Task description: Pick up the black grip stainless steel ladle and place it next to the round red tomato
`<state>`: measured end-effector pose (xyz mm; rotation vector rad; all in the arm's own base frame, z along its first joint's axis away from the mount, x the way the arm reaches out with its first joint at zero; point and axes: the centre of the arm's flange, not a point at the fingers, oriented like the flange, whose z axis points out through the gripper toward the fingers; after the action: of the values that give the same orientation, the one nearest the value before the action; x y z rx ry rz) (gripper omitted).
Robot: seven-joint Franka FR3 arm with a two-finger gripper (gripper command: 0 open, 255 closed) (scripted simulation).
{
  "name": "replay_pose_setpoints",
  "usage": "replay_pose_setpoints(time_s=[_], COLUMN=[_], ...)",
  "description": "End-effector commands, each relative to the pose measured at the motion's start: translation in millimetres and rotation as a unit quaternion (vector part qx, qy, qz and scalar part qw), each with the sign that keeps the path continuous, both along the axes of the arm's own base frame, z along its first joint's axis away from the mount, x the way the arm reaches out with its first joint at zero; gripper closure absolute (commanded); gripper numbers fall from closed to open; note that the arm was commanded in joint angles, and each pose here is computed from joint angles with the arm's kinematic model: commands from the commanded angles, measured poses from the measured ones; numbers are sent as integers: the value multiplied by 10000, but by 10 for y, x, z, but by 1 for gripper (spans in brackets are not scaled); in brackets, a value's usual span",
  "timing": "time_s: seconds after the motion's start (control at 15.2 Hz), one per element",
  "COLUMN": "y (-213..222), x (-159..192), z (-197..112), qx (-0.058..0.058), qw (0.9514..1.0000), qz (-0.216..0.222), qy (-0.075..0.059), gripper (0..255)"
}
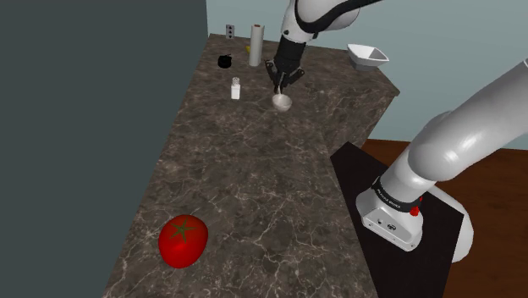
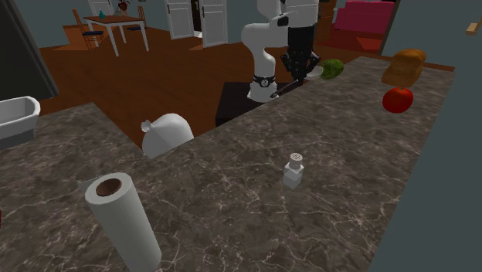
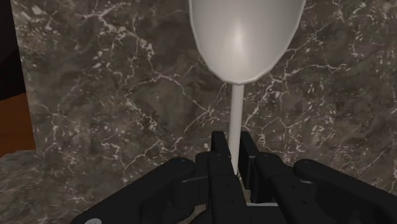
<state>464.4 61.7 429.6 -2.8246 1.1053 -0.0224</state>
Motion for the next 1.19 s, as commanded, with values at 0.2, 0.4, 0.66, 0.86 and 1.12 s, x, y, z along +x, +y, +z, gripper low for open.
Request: replay_pose_setpoints(time_s=[0.2,0.4,0.66,0.86,1.12], y=[621,975,1446,1799,2271], x=[-324,-502,-740,-919,-1157], z=[-6,-6,-5,-4,-4], qx=[-2,-2,-2,-2,-2], qw=[10000,10000,10000,10000,10000], qz=[-7,-7,-7,-7,-7], qy=[2,2,2,2,2], gripper=[255,255,255,255,255])
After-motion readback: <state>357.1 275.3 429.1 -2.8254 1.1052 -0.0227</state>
